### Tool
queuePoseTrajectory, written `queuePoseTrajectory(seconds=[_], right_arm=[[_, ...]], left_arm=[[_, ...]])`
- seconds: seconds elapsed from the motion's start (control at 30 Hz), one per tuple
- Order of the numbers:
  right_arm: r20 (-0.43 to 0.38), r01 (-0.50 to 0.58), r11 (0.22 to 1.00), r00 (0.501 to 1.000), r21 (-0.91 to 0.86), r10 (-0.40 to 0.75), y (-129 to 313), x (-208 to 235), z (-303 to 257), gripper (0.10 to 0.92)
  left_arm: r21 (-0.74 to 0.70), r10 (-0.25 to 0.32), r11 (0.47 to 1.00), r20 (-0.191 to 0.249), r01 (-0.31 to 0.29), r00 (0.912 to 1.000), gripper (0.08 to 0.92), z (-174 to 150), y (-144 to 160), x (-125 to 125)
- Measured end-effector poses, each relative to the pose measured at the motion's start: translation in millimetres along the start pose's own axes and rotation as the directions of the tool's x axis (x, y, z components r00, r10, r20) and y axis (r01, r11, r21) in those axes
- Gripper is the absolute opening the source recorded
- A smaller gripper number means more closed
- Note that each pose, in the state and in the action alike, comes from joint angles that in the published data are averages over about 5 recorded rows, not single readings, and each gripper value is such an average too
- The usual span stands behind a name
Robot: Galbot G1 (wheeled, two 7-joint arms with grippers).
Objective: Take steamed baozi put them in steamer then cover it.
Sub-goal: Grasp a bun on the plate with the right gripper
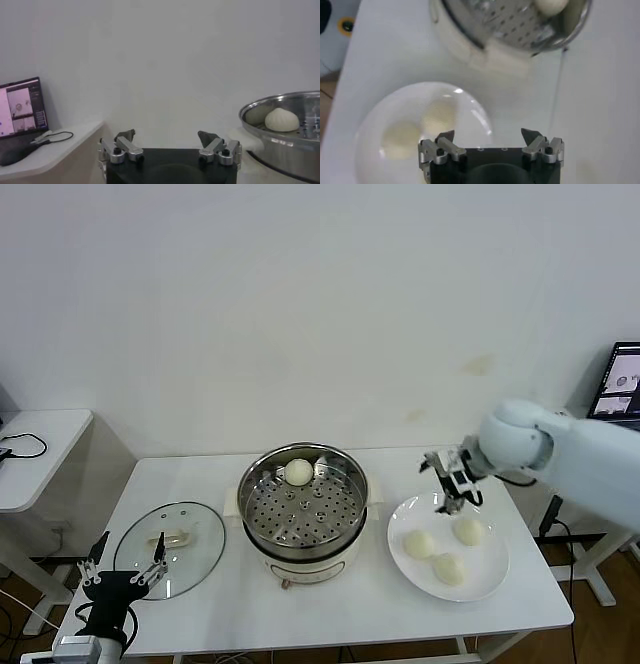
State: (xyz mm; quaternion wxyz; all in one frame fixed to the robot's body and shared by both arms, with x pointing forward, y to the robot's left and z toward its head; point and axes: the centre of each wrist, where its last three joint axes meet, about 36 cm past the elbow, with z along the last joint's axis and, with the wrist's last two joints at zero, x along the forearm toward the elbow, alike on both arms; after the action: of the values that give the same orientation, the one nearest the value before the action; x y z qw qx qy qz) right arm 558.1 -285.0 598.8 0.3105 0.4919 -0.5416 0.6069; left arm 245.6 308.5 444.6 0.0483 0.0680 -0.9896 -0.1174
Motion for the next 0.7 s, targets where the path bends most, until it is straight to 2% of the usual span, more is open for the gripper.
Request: queuePoseTrajectory(seconds=[0.33,0.7], right_arm=[[-0.006,0.059,0.997,0.998,-0.042,-0.059,29,-51,14,0.823],[0.001,0.091,0.994,0.996,-0.067,-0.092,36,-105,20,0.823]], left_arm=[[-0.012,-0.005,1.0,-0.006,0.005,1.0,0.823,0,3,-3],[-0.021,-0.008,1.0,-0.012,0.008,0.9999,0.823,2,6,-4]])
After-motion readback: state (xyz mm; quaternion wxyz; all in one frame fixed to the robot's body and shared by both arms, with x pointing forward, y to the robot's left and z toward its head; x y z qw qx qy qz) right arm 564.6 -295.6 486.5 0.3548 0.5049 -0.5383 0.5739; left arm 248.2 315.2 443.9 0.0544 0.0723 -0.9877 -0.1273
